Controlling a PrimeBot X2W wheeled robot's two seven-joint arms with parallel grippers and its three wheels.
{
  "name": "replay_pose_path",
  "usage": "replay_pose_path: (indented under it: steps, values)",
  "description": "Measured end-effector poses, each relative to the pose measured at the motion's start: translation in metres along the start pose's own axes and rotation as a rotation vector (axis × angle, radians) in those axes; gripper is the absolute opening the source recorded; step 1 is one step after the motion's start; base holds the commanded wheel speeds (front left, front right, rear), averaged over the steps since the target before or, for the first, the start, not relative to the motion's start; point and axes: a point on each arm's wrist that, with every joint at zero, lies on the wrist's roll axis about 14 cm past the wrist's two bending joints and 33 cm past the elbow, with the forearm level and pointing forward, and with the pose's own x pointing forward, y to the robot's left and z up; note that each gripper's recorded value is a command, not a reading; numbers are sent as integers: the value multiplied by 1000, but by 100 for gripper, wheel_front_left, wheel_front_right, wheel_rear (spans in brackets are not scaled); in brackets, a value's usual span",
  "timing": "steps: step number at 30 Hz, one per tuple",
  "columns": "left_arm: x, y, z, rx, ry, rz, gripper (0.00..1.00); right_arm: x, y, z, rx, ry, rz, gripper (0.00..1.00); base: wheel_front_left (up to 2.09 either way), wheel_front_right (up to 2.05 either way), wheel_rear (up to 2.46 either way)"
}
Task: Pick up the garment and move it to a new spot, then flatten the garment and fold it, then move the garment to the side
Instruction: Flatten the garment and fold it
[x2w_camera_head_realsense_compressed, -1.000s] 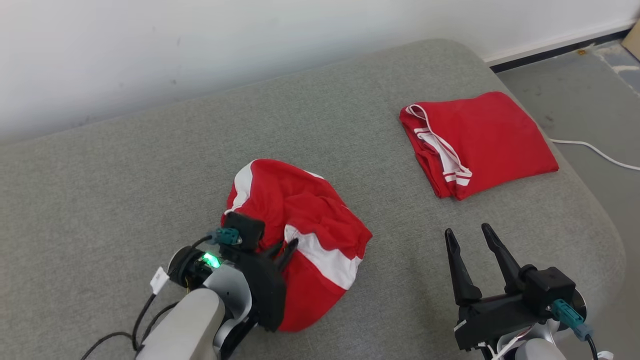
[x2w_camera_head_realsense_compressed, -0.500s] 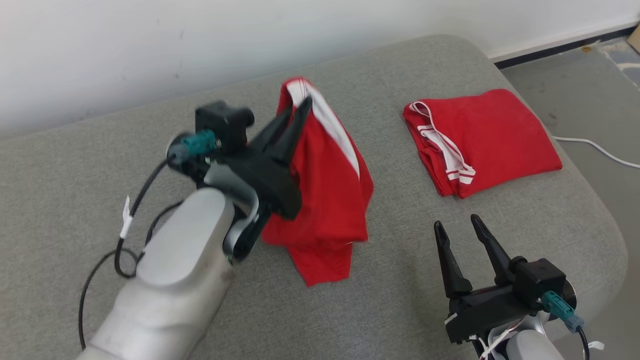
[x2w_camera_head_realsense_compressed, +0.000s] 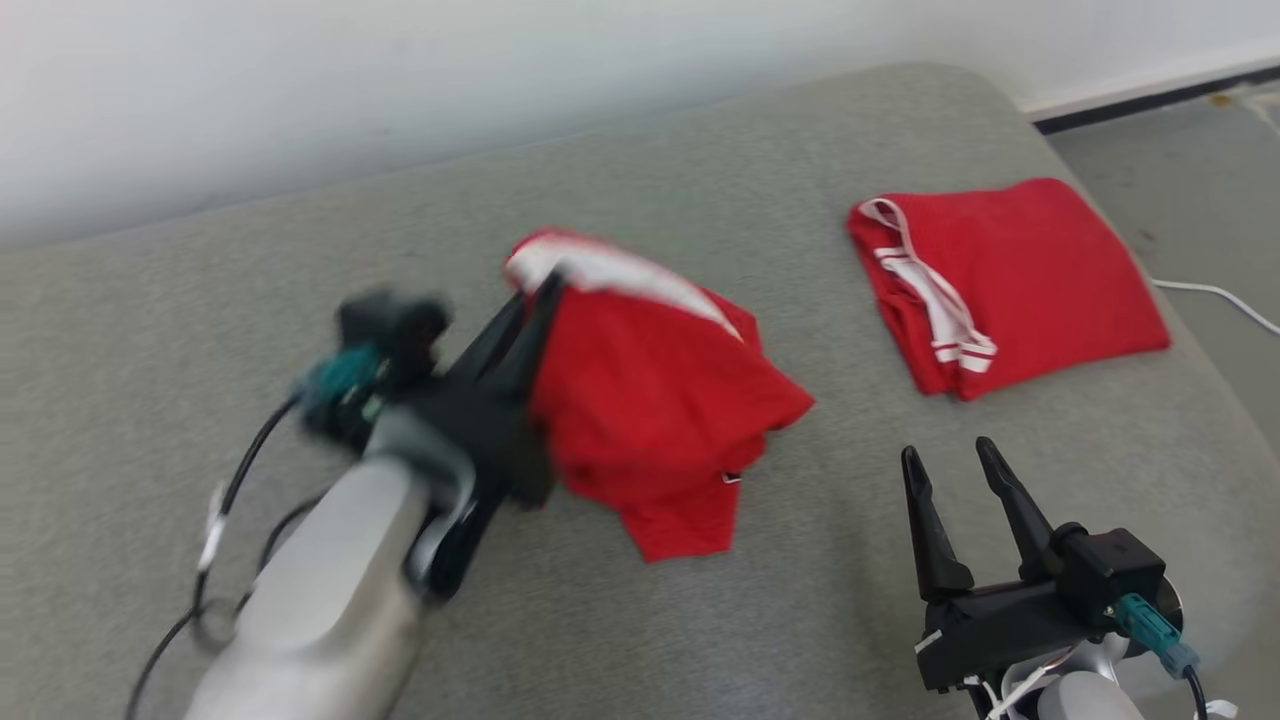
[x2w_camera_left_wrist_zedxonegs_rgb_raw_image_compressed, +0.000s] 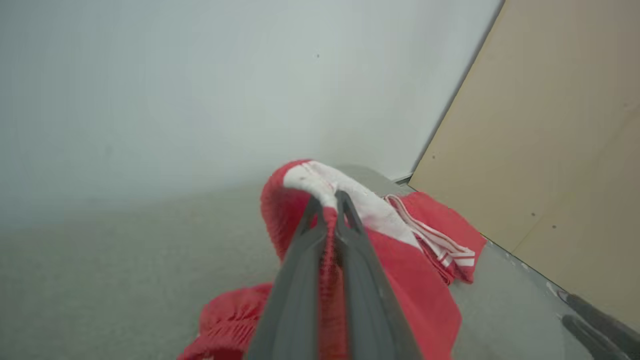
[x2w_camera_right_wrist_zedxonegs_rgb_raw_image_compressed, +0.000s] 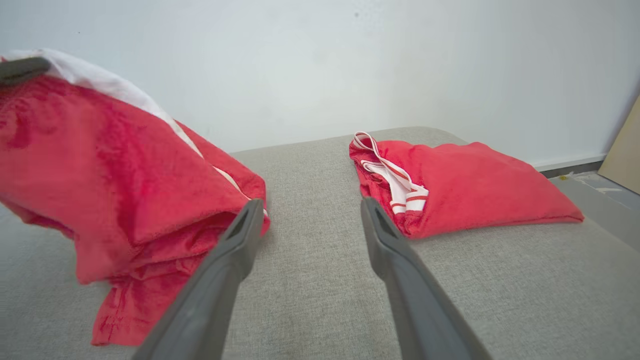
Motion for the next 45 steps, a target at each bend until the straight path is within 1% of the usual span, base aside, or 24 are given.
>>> replay_pose_path:
  steps: [4, 8, 11, 14, 15, 18, 20, 24, 25, 26, 27, 31, 35, 38, 42, 45]
  values:
    - [-51, 49, -24, 31, 61, 148, 0, 7, 13, -7, 1, 16, 40, 100, 0, 0, 0]
    - [-105, 85, -39, 57, 115, 290, 0, 16, 30, -9, 0, 21, 95, 100, 0, 0, 0]
    - [-140, 104, -46, 102, 156, 376, 0, 22, 45, -13, 4, 27, 141, 100, 0, 0, 0]
    - [-168, 117, -56, 120, 199, 450, 0, 26, 56, -14, 7, 30, 172, 100, 0, 0, 0]
    - [-168, 117, -56, 120, 199, 450, 0, 26, 56, -14, 7, 30, 172, 100, 0, 0, 0]
    - [-188, 125, -65, 138, 233, 495, 0, 27, 63, -15, 6, 32, 193, 100, 0, 0, 0]
    - [-193, 126, -66, 158, 240, 502, 0, 27, 62, -15, 2, 32, 195, 100, 0, 0, 0]
    - [-199, 129, -70, 161, 251, 523, 0, 27, 58, -16, -8, 36, 189, 100, 0, 0, 0]
    - [-199, 130, -69, 161, 244, 527, 13, 27, 58, -16, -8, 36, 188, 100, 0, 0, 0]
    - [-198, 131, -67, 161, 235, 533, 71, 27, 57, -16, -8, 37, 187, 100, 0, 0, 0]
    - [-198, 132, -65, 160, 227, 537, 100, 27, 56, -16, -8, 37, 185, 100, 0, 0, 0]
    - [-196, 137, -52, 148, 162, 571, 100, 26, 55, -15, -7, 34, 179, 100, 0, 0, 0]
    - [-202, 141, -37, 89, 80, 624, 100, 24, 53, -12, -7, 27, 173, 100, 0, 0, 0]
    - [-207, 142, -12, 47, -32, 673, 100, 24, 53, -9, -6, 20, 173, 100, 0, 0, 0]
    - [-233, 140, 2, -4, -140, 746, 100, 24, 56, -7, -5, 12, 183, 100, 0, 0, 0]
    - [-244, 138, 19, 13, -216, 772, 100, 23, 61, -6, -5, 9, 195, 100, 0, 0, 0]
